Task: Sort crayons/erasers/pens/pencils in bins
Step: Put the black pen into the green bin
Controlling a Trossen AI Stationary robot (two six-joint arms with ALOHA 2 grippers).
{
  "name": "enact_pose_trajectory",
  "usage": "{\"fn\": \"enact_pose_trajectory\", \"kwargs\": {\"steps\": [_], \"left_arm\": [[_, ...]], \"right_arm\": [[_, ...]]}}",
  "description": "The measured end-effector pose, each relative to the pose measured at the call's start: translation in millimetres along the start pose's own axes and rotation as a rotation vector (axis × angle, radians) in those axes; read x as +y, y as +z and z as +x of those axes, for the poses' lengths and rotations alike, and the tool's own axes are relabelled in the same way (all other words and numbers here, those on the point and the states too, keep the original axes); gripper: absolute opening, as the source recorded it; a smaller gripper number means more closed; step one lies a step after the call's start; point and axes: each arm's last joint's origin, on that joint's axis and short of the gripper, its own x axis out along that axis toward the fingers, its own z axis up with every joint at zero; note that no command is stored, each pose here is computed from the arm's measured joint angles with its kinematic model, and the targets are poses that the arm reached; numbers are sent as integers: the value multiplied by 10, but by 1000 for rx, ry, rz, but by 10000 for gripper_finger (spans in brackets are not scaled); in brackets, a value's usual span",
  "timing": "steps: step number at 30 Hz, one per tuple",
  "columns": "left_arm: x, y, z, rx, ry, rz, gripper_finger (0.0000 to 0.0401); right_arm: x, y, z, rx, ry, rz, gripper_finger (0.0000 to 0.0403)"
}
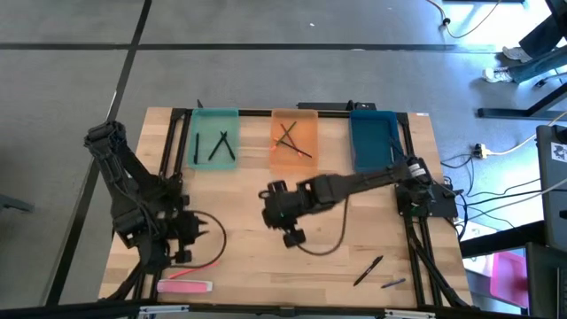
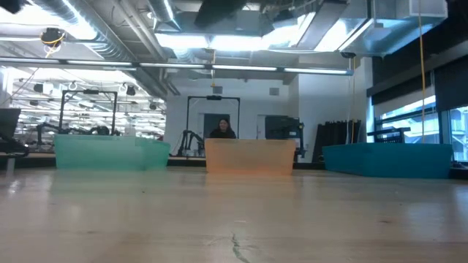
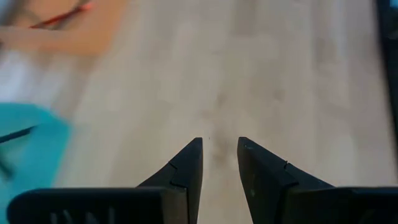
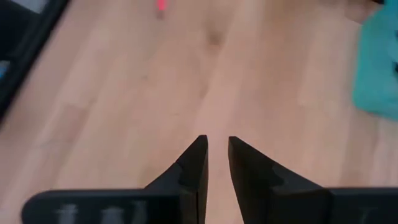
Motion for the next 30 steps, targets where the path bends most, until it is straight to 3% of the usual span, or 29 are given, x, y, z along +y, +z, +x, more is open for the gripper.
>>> {"fn": "enact_pose_trajectory", "kwargs": {"steps": [7, 11, 20, 27, 30], "left_arm": [[-153, -71, 6, 4, -144, 31, 94], [-172, -75, 16, 8, -147, 32, 94], [-183, -71, 35, 0, -140, 104, 94], [-176, -25, 70, -10, -135, 139, 94], [-168, -7, 86, -12, -129, 145, 94]], "right_arm": [[608, -38, -190, 74, 78, 21, 69], [910, -148, -283, 174, 0, 104, 69], [1568, -381, -484, 281, -122, 452, 69], [1936, -694, -723, 382, -351, 811, 69], [2078, -760, -778, 376, -378, 964, 69]]}}
